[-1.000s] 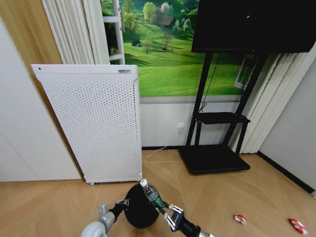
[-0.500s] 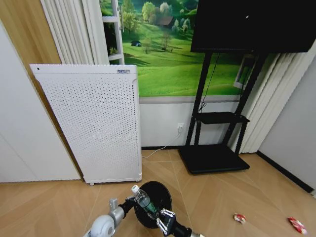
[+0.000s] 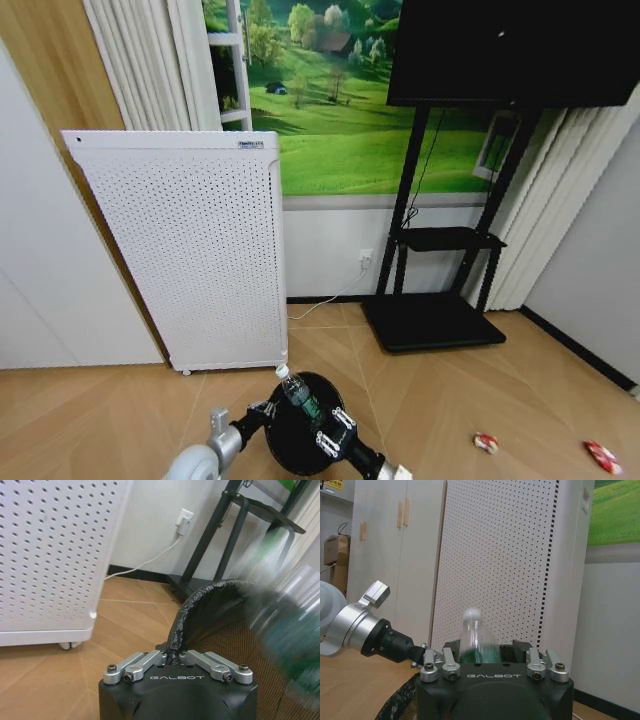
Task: Pick up the trash bin and place the garbage on the floor into it.
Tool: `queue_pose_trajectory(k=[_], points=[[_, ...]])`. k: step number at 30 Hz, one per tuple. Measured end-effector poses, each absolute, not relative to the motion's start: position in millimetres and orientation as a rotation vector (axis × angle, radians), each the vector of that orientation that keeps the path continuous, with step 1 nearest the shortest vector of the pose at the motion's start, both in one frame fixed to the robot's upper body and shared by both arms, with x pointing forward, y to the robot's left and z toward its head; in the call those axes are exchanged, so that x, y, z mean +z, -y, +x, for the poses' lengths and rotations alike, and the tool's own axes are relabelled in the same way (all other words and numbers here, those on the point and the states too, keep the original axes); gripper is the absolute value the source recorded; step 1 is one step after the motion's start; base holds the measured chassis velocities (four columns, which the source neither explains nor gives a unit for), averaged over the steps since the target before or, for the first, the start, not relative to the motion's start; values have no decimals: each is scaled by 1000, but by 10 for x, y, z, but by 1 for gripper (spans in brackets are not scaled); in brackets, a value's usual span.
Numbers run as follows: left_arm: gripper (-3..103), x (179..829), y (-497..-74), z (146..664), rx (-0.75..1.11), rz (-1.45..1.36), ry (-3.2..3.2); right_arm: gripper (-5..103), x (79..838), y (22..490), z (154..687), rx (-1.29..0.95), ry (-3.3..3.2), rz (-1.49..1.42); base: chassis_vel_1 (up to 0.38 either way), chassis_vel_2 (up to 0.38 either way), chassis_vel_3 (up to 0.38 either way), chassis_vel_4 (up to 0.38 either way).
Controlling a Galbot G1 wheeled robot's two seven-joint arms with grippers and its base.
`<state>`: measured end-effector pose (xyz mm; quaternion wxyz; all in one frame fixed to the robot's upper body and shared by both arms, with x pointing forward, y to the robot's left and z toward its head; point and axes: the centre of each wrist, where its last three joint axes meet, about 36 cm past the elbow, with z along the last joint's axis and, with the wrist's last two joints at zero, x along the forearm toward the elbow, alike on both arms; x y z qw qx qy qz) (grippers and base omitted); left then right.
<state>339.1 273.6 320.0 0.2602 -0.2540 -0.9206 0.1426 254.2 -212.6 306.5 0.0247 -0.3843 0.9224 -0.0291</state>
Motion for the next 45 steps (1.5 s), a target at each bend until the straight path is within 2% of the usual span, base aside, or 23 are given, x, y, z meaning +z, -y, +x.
queue_pose_trajectory(k=[2,3,5,6,9,10,11,15,19,25,30,45], points=[[4,3278,-2770,3394,406,-663,2507,72,3094,2113,2511,-87,-2857,-1167,0,0,0,0],[4,3278,-2770,3394,406,-663,2507,72,3094,2113,2511,-87,-2857,-1167,0,0,0,0],[4,3352,-2771,3392,466,-593,2502,83,3148,2104,2458,-51,-2884,-1083,0,0,0,0],[4,3352,-2771,3392,466,-593,2502,83,3148,2104,2458,-51,-2884,-1083,0,0,0,0],[4,3534,-2870,3458,524,-407,2516,97,3298,2226,2406,3,-2940,-910,0,0,0,0],[4,3534,-2870,3458,524,-407,2516,97,3298,2226,2406,3,-2940,-910,0,0,0,0],[4,3703,-2938,3464,529,-266,2522,99,3389,2318,2392,-5,-2964,-824,0,0,0,0],[4,3939,-3023,3409,562,-106,2519,100,3476,2404,2345,7,-3004,-726,0,0,0,0],[4,4031,-3057,3358,583,-60,2523,100,3515,2439,2326,13,-3019,-685,0,0,0,0],[4,4321,-3370,2780,644,137,2615,100,3450,2554,2164,-8,-3098,-586,-8,-10,10,20],[4,4462,-3556,2589,613,173,2638,100,3392,2583,2182,-55,-3097,-599,-88,-98,84,99],[4,4591,-3459,2470,596,187,2672,100,3308,2691,2166,-134,-3076,-563,-226,-231,229,231]])
